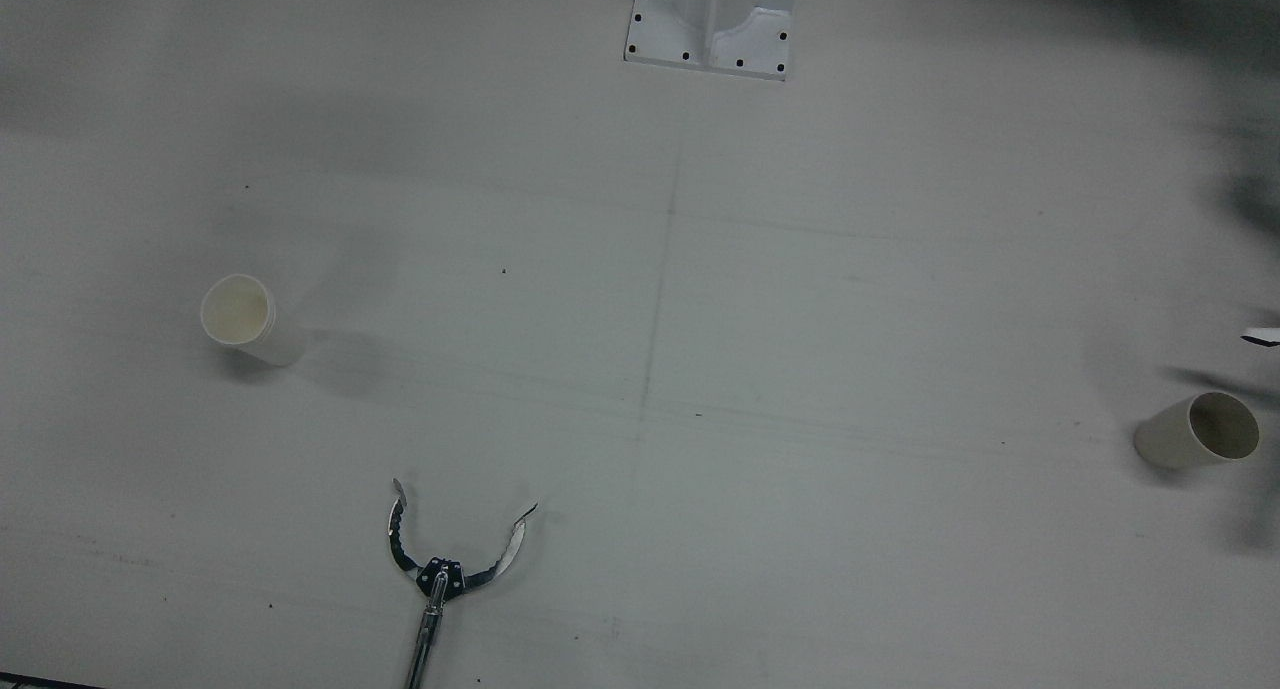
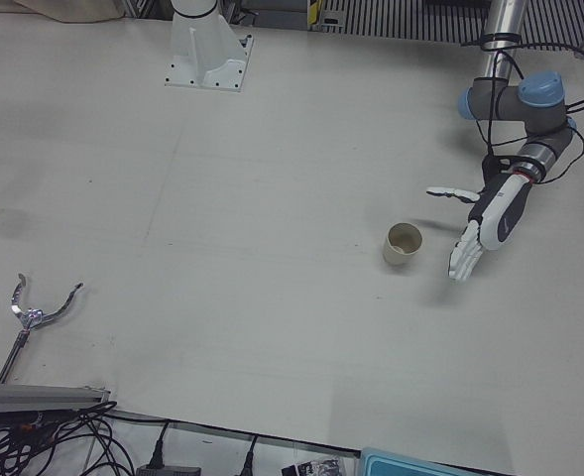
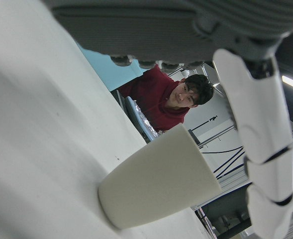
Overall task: Pour water
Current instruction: 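Close the left hand around the cream paper cup on the table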
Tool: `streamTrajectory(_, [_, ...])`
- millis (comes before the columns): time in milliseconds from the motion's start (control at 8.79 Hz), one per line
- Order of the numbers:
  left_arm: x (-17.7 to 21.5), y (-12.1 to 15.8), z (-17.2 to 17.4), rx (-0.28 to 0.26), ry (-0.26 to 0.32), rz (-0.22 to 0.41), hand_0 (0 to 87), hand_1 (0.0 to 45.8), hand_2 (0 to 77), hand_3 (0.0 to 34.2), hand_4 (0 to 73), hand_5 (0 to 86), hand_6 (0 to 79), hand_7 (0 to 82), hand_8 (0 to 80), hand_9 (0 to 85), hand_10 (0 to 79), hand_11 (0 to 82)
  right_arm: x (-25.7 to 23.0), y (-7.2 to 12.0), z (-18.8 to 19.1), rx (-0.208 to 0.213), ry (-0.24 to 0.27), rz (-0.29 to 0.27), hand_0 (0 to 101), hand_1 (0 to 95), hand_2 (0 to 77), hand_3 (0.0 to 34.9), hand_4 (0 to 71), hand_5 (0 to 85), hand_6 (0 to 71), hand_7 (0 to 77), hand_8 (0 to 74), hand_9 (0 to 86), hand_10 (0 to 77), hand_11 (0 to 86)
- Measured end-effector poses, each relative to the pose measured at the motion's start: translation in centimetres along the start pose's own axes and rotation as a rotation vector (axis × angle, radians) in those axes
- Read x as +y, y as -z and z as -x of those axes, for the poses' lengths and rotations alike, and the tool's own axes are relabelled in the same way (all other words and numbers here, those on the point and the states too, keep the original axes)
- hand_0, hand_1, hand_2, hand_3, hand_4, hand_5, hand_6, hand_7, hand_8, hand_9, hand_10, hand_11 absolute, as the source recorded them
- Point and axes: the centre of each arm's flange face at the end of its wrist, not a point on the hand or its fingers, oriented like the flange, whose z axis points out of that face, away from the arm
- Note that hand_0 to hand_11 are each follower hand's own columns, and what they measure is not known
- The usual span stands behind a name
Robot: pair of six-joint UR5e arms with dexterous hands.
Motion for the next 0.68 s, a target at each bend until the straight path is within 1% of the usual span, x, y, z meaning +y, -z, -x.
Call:
streamTrajectory(114, [0.5,-1.0,2.2,-0.001,0.021,-0.001,47.3,21.3,12.0,0.0,1.1,0.0,0.5,0.5,0.0,1.1,0.0,0.5,-0.2,-0.6,-0.3,0.002,0.0,0.004,38,12.5,16.4,0.0,0.0,0.5,0.5,0.5,0.5,0.5,0.5,0.5])
streamTrajectory(228, [1.0,-2.0,3.6,0.004,0.036,0.005,47.1,19.6,12.0,0.0,1.1,0.0,0.5,0.5,0.0,1.1,0.0,0.5,-0.2,-1.0,-0.5,0.005,0.0,0.008,38,12.5,16.4,0.0,0.0,0.5,0.5,0.5,0.0,0.5,0.5,0.5])
streamTrajectory(341, [1.6,-3.1,4.5,0.013,0.048,0.012,47.3,20.7,12.5,0.0,1.1,0.0,0.5,0.5,0.0,1.1,0.0,0.5,-0.3,-1.3,-0.9,0.011,0.0,0.01,38,12.5,16.4,0.0,0.0,0.5,0.5,0.5,0.5,0.5,0.0,0.5])
streamTrajectory(455, [2.0,-3.9,5.0,0.02,0.06,0.015,48.3,20.7,14.7,0.0,1.1,0.0,0.5,0.5,0.0,1.1,0.0,0.5,-0.2,-1.6,-1.2,0.018,0.001,0.014,38,12.5,16.4,0.0,0.0,0.5,0.5,0.5,0.5,0.5,0.0,0.5])
streamTrajectory(569, [2.1,-4.4,5.2,0.022,0.078,0.013,49.2,21.8,14.7,0.0,1.1,0.0,0.5,0.5,0.0,1.1,0.0,0.5,-0.1,-2.1,-1.6,0.023,0.001,0.016,38,12.5,16.4,0.0,0.0,0.5,0.5,0.5,0.5,0.5,0.0,0.5])
streamTrajectory(683, [2.2,-4.7,5.3,0.02,0.093,0.008,49.2,21.8,14.7,0.0,1.1,0.0,0.5,0.5,0.0,1.1,0.0,0.5,0.0,-2.4,-1.8,0.027,0.001,0.017,38,12.5,16.4,0.0,0.0,0.5,0.5,0.5,0.0,0.5,0.5,0.5])
